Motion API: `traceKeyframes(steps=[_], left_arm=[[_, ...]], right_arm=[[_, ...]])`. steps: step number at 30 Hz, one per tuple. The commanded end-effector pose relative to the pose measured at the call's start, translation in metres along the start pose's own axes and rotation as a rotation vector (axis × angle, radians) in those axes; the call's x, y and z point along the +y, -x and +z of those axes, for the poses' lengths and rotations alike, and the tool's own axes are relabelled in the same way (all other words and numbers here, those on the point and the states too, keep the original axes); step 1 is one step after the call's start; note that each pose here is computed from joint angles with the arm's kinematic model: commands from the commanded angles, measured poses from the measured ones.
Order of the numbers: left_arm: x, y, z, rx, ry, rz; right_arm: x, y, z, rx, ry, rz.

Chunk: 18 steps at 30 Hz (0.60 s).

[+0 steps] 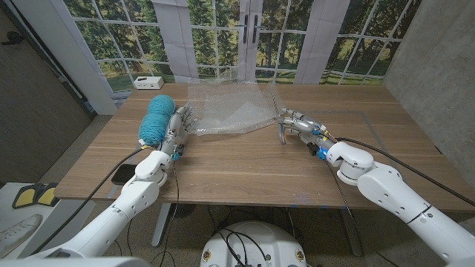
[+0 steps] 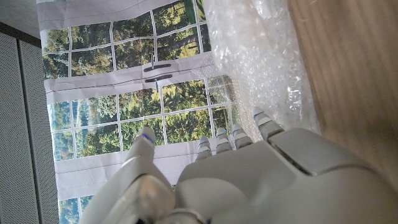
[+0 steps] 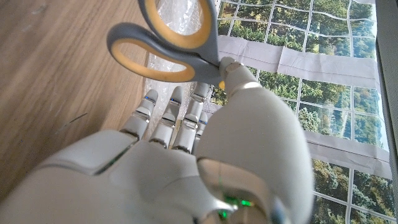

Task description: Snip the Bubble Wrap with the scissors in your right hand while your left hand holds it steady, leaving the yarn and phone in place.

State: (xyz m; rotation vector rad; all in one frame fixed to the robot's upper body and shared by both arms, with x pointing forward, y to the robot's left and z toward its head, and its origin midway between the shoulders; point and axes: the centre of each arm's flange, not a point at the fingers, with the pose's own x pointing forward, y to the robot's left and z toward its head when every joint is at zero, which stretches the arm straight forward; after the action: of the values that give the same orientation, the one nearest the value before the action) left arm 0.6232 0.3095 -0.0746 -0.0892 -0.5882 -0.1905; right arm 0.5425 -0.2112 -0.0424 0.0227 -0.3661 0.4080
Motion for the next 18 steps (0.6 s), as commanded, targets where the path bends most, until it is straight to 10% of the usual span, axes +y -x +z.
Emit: traceKeyframes(steps=[1,18], left_arm=[[-0.0014,0.0009,-0.0007,0.000,0.012,-0.008],[-0.0092,0.0015,0.0042,-0.020,0.000,-0.027]], right_arm=[[0.0081,-0.0110,0.0048,-0.009,-0.067,0.031],[0.0164,-0.0198,0.0105,-0.076,-0.113,0.015]])
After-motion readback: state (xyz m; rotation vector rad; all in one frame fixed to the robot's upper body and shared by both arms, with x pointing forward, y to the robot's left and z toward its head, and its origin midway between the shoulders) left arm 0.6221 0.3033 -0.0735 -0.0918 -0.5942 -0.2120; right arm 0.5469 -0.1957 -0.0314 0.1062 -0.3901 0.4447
